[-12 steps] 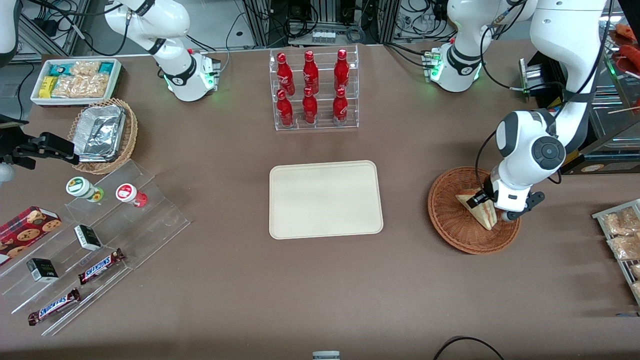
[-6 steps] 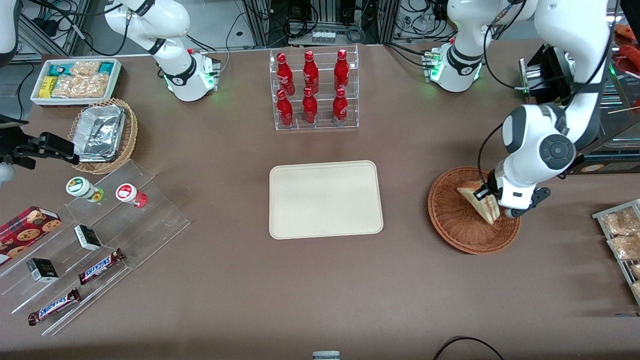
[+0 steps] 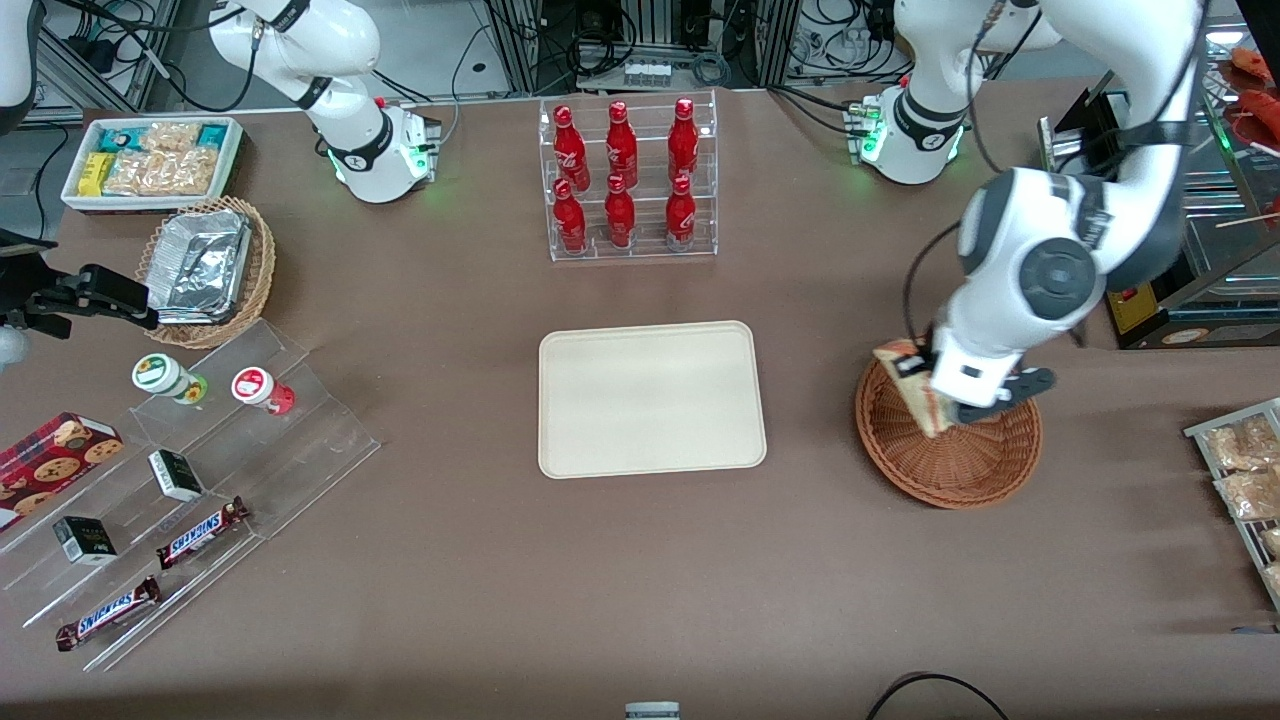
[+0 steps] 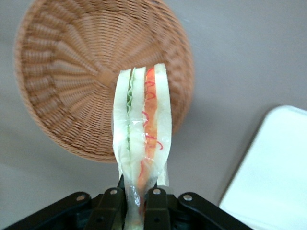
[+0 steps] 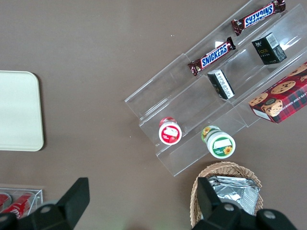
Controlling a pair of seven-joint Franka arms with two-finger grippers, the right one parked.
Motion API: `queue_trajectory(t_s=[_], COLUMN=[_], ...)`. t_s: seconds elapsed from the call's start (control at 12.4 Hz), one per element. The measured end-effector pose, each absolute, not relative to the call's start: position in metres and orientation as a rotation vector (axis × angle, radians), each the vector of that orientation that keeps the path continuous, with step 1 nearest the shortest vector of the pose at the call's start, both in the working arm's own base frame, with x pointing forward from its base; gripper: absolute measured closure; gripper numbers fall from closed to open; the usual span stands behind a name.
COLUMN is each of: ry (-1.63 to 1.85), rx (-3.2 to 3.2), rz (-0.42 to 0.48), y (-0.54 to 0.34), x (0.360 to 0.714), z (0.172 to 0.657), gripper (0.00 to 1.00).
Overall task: Place sandwich from basket to tray
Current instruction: 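Lift the sandwich and carry it over the cream tray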
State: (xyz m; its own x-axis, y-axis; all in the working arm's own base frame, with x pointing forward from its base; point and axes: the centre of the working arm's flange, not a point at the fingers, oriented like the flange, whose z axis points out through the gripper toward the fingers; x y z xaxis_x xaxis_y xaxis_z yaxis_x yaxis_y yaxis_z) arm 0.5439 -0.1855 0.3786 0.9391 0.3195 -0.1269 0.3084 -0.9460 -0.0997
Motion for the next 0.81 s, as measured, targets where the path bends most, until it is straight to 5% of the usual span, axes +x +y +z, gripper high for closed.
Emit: queue_trajectory(t_s=[0.81], ry=[-0.088], rx=[-3.099], rz=[0.282], y=[-0.451], x=[0.513], z=[0.304], gripper=[0.85])
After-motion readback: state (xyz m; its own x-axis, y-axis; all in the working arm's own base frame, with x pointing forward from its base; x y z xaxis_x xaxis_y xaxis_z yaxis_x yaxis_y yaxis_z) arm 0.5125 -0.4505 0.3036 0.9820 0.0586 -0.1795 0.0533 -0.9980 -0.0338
